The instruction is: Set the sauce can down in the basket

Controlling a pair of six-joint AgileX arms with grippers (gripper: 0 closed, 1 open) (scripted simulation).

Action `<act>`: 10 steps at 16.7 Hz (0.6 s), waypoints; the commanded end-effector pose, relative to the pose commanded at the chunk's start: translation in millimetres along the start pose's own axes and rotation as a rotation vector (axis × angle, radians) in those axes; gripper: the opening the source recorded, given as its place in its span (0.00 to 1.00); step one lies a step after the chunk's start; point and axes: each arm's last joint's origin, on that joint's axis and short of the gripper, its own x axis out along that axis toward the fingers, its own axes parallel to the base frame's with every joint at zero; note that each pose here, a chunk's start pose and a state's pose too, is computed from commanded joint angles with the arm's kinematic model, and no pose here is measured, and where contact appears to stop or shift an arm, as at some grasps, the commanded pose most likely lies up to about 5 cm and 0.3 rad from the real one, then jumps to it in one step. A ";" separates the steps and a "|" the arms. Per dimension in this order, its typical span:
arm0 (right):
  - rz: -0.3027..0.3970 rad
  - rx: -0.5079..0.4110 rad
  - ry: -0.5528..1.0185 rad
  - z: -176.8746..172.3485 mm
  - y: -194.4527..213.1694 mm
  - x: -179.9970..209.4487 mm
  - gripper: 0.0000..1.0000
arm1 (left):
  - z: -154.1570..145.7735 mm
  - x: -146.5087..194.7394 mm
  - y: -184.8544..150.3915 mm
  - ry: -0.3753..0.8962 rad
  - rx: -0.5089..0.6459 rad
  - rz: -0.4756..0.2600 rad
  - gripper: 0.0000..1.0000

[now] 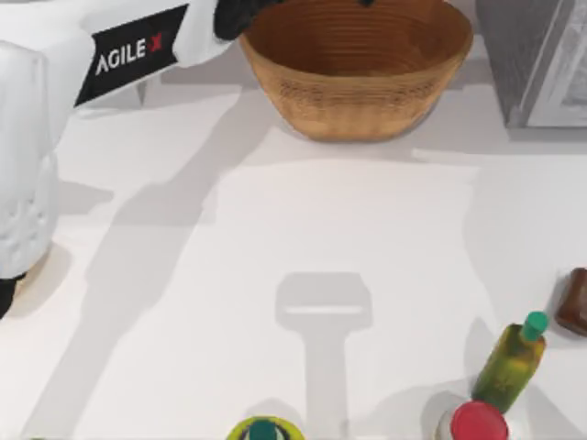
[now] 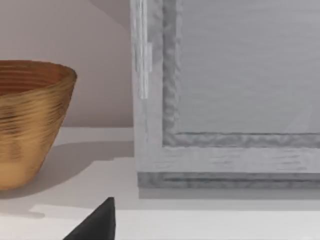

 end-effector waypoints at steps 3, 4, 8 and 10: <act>0.000 0.000 0.000 0.0 0.0 0.0 1.00 | 0.0 0.0 0.0 0.000 0.000 0.000 0.45; 0.000 0.000 0.000 0.0 0.0 0.0 1.00 | 0.0 0.0 0.0 0.000 0.000 0.000 0.53; 0.000 0.000 0.000 0.0 0.0 0.0 1.00 | 0.0 0.0 0.0 0.000 0.000 0.000 0.83; 0.000 0.000 0.000 0.0 0.0 0.0 1.00 | 0.0 0.0 0.0 0.000 0.000 0.000 0.98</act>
